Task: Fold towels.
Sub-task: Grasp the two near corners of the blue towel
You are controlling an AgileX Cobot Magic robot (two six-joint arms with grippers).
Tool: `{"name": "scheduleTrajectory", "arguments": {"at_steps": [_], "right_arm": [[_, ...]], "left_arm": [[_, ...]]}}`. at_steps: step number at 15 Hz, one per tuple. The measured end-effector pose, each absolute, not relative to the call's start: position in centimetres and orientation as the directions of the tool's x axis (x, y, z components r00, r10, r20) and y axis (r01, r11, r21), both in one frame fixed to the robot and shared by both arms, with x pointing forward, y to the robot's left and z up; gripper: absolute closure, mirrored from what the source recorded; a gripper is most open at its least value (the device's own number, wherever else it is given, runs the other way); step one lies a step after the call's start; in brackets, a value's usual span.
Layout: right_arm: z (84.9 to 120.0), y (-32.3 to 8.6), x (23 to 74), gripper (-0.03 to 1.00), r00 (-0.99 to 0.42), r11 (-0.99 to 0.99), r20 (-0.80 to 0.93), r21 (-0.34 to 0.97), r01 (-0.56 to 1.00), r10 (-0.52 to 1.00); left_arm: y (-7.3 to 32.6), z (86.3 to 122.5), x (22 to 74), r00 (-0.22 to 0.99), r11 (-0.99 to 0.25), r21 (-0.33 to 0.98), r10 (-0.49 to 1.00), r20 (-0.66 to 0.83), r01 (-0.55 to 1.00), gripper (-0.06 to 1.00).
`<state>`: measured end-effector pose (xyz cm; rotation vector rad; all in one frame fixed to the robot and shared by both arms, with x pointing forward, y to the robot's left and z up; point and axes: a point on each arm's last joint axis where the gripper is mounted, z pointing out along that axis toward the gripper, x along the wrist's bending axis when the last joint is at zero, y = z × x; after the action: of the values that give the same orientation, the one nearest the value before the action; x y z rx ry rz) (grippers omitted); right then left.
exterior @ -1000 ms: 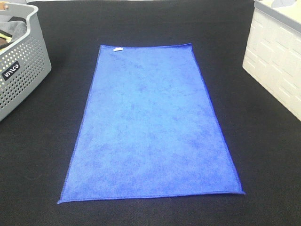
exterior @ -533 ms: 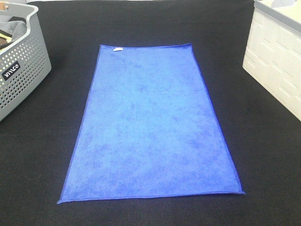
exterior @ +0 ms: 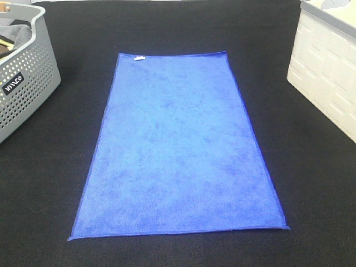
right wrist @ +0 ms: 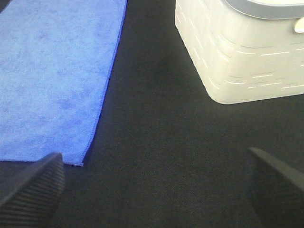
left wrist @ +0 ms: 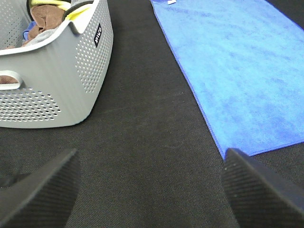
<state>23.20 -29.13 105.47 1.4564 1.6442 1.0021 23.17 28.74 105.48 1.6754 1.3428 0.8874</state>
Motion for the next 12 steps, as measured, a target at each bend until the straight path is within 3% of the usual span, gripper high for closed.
{"name": "scheduleTrajectory", "arguments": {"at_steps": [12], "right_arm": [[105.47,-29.13,23.2,0.01,-0.111,0.063,-0.015,0.895,0.442,0.994]], "left_arm": [[28.74,105.48,23.17,0.192,-0.121,0.898,0.98,0.042,0.423,0.17]]}}
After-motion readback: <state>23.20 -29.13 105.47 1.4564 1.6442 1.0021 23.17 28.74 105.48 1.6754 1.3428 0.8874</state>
